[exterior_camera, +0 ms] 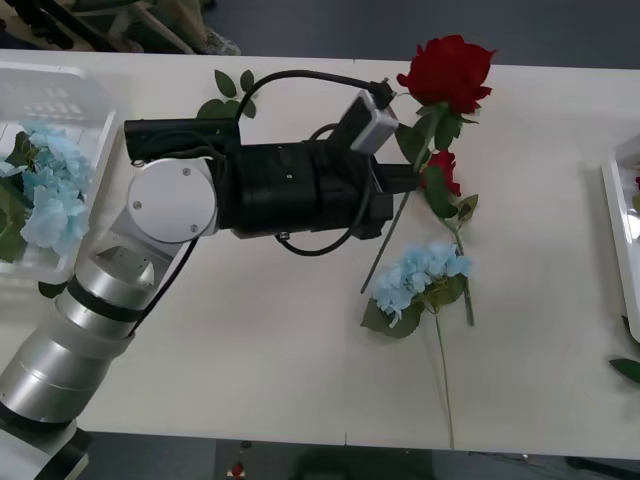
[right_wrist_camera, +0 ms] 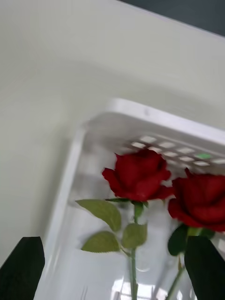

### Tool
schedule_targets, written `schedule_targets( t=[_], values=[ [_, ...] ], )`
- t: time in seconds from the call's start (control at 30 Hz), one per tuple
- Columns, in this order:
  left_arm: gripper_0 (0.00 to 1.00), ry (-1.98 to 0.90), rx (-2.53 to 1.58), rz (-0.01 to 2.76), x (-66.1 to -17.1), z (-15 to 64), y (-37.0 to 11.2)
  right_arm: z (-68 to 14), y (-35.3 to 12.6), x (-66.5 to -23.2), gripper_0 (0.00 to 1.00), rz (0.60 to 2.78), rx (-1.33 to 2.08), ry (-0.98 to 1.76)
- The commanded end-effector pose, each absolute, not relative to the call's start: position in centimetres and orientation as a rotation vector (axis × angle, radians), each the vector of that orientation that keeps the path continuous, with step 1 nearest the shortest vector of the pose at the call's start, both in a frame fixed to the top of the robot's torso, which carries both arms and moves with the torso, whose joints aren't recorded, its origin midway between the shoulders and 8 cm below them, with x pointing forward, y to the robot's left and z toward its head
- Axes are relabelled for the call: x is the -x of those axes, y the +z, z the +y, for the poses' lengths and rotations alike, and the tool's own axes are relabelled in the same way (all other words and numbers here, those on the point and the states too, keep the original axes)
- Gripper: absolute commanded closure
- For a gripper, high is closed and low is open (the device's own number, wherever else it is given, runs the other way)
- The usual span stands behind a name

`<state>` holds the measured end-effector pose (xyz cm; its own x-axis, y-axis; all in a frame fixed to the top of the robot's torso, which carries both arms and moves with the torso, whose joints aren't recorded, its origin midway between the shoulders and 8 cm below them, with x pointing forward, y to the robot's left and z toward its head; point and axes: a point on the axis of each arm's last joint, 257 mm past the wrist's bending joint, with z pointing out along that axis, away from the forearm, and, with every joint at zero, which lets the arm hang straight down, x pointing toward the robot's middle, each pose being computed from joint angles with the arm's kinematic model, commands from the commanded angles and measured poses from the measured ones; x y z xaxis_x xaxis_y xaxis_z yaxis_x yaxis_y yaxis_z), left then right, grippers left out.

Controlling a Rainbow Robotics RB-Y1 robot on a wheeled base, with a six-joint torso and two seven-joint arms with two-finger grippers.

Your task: Put the red flowers into the right box and the blue flowers into the left box

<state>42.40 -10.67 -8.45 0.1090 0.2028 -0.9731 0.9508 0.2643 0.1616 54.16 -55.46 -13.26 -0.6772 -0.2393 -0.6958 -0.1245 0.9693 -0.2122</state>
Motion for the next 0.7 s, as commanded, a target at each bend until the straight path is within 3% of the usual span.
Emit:
schedule_targets(
  t=[0.03, 0.27, 0.7],
  values=[
    [1.00, -0.795, -1.202, 1.248, -41.5, -12.5, -5.7, -52.9, -10.6, -53.8, 0.12, 2.196, 0.436, -0.169],
    [1.00, -0.874, -1.177, 1.177, -39.8, -14.4, -3.5, -47.6, -9.5, -51.4, 0.12, 2.044, 0.601, 0.017],
    [1.00, -0.848, -1.187, 1.168, -40.1, -13.8, -3.9, -40.1, -8.5, -46.8, 0.12, 1.800, 0.802, 0.375]
  ],
)
